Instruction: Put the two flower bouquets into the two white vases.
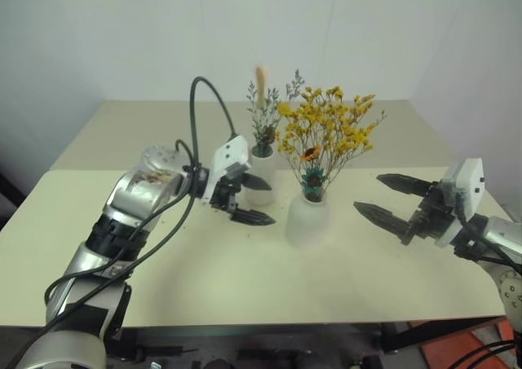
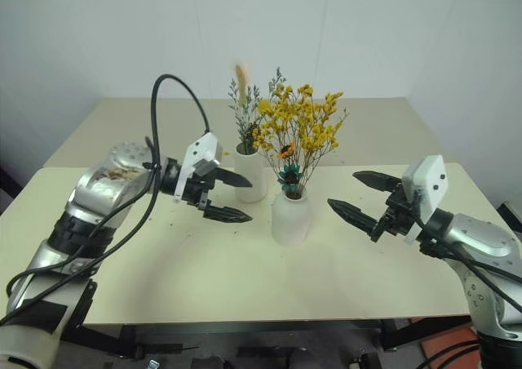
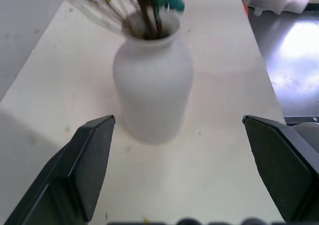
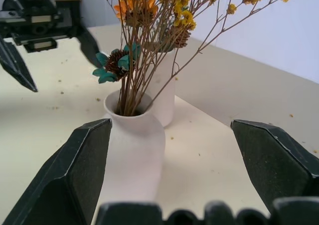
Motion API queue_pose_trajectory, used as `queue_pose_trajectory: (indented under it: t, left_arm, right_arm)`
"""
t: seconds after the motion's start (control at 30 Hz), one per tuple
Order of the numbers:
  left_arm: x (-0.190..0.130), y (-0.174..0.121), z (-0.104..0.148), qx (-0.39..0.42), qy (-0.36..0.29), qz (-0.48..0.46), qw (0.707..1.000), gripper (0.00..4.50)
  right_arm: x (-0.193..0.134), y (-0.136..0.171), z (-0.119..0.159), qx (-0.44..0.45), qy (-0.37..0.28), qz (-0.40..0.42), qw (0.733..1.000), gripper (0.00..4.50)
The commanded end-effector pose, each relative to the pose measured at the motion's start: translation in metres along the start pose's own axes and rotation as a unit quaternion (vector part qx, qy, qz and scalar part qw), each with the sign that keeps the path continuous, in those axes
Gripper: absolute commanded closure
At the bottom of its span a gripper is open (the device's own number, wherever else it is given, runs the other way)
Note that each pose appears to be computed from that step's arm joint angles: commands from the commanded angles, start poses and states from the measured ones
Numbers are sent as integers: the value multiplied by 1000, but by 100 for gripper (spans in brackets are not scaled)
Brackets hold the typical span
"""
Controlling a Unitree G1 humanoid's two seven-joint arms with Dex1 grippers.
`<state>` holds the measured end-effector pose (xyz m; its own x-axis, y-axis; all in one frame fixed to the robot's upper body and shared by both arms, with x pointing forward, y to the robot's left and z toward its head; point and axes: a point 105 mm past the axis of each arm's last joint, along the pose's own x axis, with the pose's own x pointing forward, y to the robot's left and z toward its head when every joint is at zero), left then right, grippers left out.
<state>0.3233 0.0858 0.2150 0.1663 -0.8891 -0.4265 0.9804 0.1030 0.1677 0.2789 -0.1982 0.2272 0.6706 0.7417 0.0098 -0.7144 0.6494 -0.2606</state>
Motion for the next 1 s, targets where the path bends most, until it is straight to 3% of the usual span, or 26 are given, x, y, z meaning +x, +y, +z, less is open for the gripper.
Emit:
queue_pose_trajectory:
  t: [0.03,0.43,1.0]
  left_arm:
    - [-27,-3,4,6,-24,46,999,0]
    - [-105,-27,-23,-23,-94,140,985,0]
    - [-102,-41,-31,-56,-103,162,980,0]
  right_arm:
    - [-14,-8,7,-13,12,4,1000,2]
    - [-36,-21,-4,-13,76,5,997,2]
    - [-39,-20,9,1,72,3,997,2]
